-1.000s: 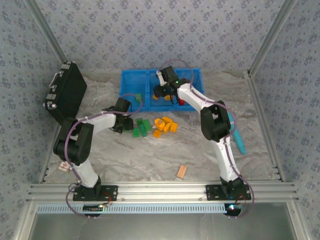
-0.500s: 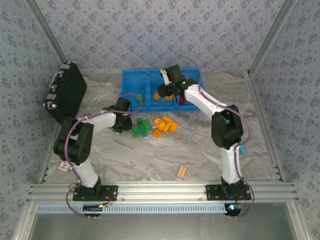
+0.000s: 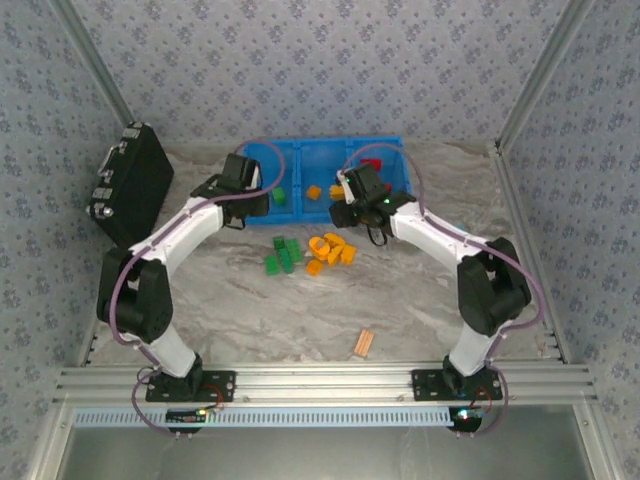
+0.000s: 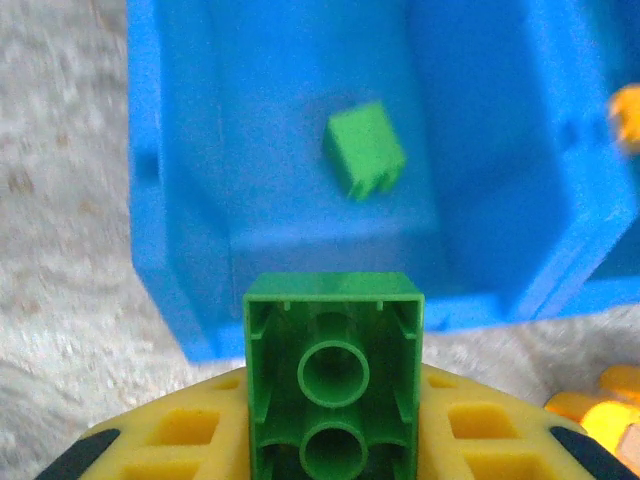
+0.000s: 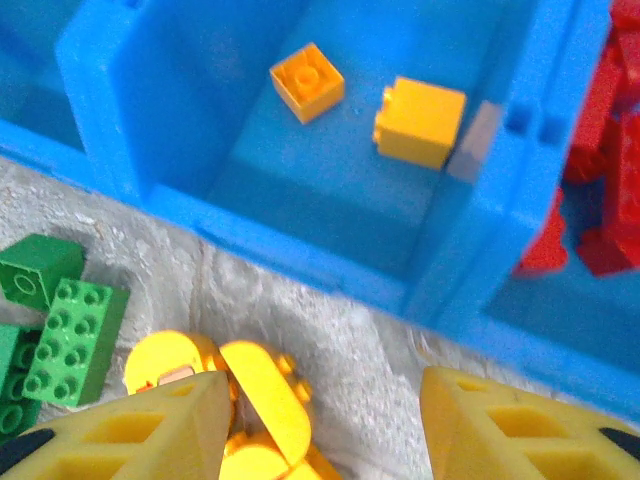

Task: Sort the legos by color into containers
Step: Place the lego in the container.

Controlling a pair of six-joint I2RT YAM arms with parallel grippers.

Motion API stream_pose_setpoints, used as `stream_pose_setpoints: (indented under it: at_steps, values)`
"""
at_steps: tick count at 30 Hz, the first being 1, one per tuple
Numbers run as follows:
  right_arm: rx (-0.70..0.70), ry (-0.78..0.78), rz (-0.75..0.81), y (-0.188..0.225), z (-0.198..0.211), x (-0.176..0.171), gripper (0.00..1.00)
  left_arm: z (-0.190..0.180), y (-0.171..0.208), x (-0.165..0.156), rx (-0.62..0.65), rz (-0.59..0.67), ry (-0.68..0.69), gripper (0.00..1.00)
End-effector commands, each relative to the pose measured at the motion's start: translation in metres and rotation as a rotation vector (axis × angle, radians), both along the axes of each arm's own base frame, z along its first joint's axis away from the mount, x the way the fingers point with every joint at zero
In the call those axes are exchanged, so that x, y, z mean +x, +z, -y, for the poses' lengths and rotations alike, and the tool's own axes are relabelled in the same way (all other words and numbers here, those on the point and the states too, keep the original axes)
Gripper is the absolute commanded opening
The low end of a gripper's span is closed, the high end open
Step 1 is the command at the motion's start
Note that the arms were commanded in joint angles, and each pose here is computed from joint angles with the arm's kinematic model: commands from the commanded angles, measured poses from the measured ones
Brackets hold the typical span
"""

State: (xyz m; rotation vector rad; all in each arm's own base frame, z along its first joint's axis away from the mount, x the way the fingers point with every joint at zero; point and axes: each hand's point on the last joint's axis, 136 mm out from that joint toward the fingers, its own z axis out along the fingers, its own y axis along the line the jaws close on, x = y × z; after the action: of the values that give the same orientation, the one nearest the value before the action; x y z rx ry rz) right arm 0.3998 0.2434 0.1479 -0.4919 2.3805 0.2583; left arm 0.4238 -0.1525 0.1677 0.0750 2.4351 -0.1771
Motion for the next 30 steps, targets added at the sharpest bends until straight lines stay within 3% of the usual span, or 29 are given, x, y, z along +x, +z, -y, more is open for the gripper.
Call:
stream_pose_setpoints:
  at_steps: [1,4,8,12,30]
  values:
    - [0.021,-0.065,-0.002,0.000,0.009,-0.008,0.54,0.005,0.023,0.017,0.027,0.071,-0.026,0.31]
    - [0.038,-0.026,0.027,0.001,0.000,-0.013,0.55,0.013,0.025,0.041,0.036,0.091,-0.043,0.31]
    - [0.076,0.175,0.011,0.001,-0.031,-0.026,0.60,0.019,0.019,0.071,0.017,0.101,-0.045,0.31]
    - [0.061,0.196,-0.051,-0.004,-0.039,-0.024,0.62,0.020,0.004,0.092,-0.002,0.075,-0.041,0.32]
    - [0.013,0.352,-0.178,-0.041,-0.086,-0.052,0.65,0.022,-0.054,0.120,-0.018,-0.018,-0.050,0.42]
